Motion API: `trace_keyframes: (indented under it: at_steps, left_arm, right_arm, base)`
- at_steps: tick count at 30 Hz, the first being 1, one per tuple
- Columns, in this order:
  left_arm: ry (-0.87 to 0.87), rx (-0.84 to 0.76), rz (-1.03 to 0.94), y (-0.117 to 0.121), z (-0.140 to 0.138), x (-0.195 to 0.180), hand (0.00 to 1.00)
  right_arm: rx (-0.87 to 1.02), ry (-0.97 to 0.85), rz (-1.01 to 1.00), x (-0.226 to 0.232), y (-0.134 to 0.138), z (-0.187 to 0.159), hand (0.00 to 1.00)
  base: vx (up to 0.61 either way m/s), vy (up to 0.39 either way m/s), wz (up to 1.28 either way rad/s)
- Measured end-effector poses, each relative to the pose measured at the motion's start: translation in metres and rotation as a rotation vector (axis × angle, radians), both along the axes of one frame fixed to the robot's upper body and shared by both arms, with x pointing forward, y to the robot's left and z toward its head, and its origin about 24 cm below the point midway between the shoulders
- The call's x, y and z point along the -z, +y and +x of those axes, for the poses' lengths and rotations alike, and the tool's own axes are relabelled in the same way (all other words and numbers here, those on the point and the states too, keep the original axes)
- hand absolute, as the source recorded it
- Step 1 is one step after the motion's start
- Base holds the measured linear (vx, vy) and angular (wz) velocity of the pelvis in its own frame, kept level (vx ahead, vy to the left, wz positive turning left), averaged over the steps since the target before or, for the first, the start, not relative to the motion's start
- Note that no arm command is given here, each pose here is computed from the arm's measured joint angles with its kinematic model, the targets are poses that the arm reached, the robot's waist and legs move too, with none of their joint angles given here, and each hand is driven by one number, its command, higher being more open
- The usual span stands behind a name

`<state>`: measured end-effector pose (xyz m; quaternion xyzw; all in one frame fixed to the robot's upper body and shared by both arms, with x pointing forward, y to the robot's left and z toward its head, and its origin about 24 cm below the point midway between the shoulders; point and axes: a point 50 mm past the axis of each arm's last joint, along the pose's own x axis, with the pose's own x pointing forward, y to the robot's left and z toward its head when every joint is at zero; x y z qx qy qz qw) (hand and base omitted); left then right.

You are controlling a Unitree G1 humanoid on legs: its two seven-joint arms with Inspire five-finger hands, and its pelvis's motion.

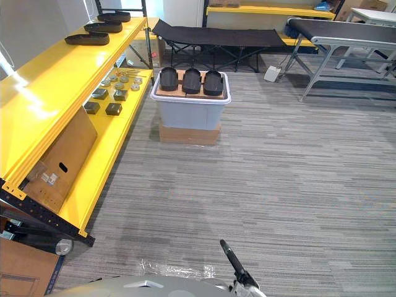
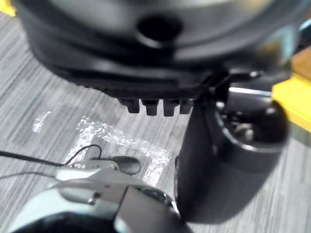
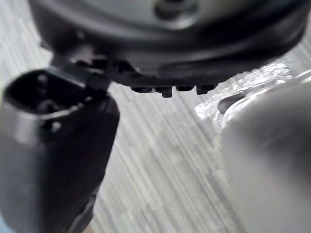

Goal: Walk over and take three plastic housings, then place them on the shelf

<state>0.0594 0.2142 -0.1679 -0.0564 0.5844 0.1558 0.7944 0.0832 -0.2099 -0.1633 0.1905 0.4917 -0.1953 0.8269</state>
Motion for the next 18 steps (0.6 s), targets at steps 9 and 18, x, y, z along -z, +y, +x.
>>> trace_keyframes:
  at_steps: [9,18]
  left_arm:
    - [-0.335,0.045,-0.172,-0.04,0.083,-0.025,1.0]
    - [-0.334,-0.031,-0.151,-0.048,0.081,-0.025,1.0]
  right_arm:
    - [-0.196,-0.334,-0.032,-0.032,0.029,0.087,1.0]
    - [-0.075,-0.289,-0.012,-0.026,0.029,0.075,1.0]
  base:
    - [-0.03,0.047,0.04]
    - [-0.01,0.009,0.01]
